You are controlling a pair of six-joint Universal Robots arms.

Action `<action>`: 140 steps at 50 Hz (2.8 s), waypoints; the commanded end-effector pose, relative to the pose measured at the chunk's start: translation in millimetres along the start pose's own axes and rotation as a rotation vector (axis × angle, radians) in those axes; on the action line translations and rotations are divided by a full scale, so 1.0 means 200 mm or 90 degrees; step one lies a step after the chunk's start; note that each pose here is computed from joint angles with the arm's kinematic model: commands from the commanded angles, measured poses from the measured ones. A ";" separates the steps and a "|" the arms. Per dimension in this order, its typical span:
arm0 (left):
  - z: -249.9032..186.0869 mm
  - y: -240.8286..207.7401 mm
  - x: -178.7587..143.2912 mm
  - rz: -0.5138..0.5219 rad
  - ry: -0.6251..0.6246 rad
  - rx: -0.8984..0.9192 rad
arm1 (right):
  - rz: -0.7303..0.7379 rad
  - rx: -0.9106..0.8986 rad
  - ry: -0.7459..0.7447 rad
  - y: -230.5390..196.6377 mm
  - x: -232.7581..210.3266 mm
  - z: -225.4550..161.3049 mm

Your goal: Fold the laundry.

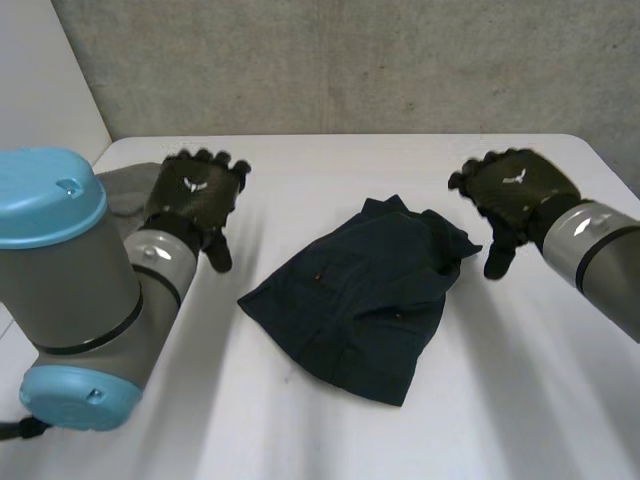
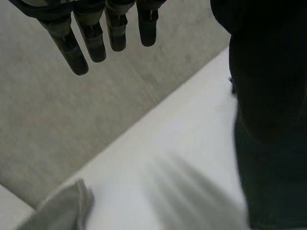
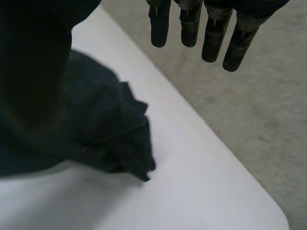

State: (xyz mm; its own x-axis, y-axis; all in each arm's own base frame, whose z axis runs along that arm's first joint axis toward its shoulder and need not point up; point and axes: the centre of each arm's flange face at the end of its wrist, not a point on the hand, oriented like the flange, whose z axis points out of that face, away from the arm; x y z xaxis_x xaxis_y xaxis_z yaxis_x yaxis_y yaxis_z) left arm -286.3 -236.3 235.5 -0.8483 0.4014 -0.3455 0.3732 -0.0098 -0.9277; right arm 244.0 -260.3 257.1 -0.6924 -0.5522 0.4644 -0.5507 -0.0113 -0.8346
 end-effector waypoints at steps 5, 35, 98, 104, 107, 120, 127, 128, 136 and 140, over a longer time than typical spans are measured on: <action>-0.10 0.28 0.20 -0.029 0.095 -0.163 | -0.086 -0.033 -0.095 0.07 -0.18 -0.06; 0.04 0.45 0.47 -0.012 0.137 -0.117 | -0.045 -0.026 -0.074 0.11 -0.17 0.00; 0.03 -0.28 0.45 -0.041 0.209 0.243 | 0.037 -0.007 0.095 0.03 0.12 0.08; 0.02 -0.25 0.28 -0.043 0.146 0.204 | 0.031 -0.011 0.032 0.03 0.05 0.06; 0.03 -0.19 0.19 -0.042 0.111 0.160 | 0.041 -0.041 -0.011 0.05 0.02 0.04; 0.02 0.05 0.05 -0.040 0.038 0.028 | -0.026 -0.083 -0.073 0.30 -0.20 0.19; 0.00 0.09 0.04 -0.039 0.037 0.010 | -0.138 -0.089 0.074 0.43 -0.13 0.37; 0.00 0.10 0.04 -0.039 0.037 0.009 | -0.154 -0.093 0.084 0.45 -0.13 0.40; -0.01 0.13 0.04 -0.039 0.037 -0.005 | -0.231 -0.115 0.122 0.58 -0.02 0.60; -0.02 0.14 0.04 -0.039 0.036 -0.009 | -0.228 -0.097 0.157 0.57 0.08 0.67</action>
State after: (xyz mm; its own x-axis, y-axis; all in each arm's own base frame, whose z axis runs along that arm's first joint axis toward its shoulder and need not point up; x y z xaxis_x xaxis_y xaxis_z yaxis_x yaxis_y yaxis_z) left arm -282.7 -230.5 209.4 -0.8462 0.4540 -0.2788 0.3227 0.0204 -0.9463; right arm 243.5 -351.6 125.5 -0.5091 -0.3729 0.7757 -0.8292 -0.0292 -0.5582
